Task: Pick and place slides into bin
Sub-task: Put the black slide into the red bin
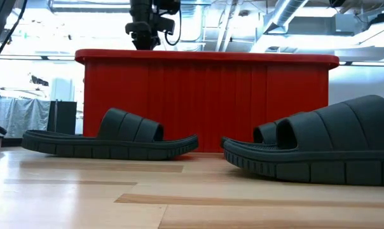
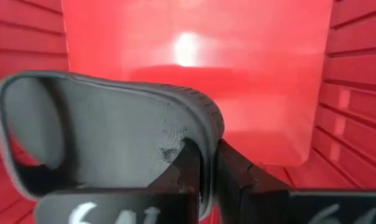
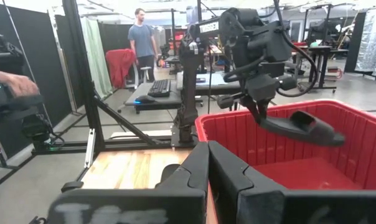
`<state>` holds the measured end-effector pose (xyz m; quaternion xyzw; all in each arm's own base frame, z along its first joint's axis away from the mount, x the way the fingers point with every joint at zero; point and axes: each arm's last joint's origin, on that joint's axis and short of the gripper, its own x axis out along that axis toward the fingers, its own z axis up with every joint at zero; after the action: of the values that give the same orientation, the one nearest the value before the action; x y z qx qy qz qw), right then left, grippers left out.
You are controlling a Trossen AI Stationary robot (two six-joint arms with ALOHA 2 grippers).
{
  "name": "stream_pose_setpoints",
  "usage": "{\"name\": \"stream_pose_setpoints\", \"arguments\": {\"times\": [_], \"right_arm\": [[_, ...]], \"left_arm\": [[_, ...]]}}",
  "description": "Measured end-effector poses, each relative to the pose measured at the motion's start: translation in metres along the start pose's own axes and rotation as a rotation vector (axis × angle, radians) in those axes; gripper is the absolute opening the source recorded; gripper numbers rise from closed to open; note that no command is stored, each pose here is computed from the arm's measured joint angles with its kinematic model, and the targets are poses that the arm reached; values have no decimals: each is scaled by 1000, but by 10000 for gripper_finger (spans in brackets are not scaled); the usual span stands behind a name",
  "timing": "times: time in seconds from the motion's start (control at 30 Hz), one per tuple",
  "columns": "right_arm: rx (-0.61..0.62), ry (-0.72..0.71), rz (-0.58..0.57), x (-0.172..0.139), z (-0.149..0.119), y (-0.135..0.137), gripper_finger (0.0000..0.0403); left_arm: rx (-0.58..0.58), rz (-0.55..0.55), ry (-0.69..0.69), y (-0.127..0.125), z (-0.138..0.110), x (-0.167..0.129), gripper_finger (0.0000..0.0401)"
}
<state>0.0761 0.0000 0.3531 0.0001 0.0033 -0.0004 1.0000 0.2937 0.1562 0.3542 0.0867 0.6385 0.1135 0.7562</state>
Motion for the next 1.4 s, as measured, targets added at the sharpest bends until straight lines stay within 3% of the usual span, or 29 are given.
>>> {"name": "stream_pose_setpoints", "arguments": {"times": [0.17,0.77,1.4], "right_arm": [[0,0,0,0,0,0,0],[0,1,0,0,0,0,0],[0,0,0,0,0,0,0]], "left_arm": [[-3,-18,6,5,-4,5,7],[16,-114,34,-4,-14,76,7],[7,-170,-16,-5,-14,81,7]]}}
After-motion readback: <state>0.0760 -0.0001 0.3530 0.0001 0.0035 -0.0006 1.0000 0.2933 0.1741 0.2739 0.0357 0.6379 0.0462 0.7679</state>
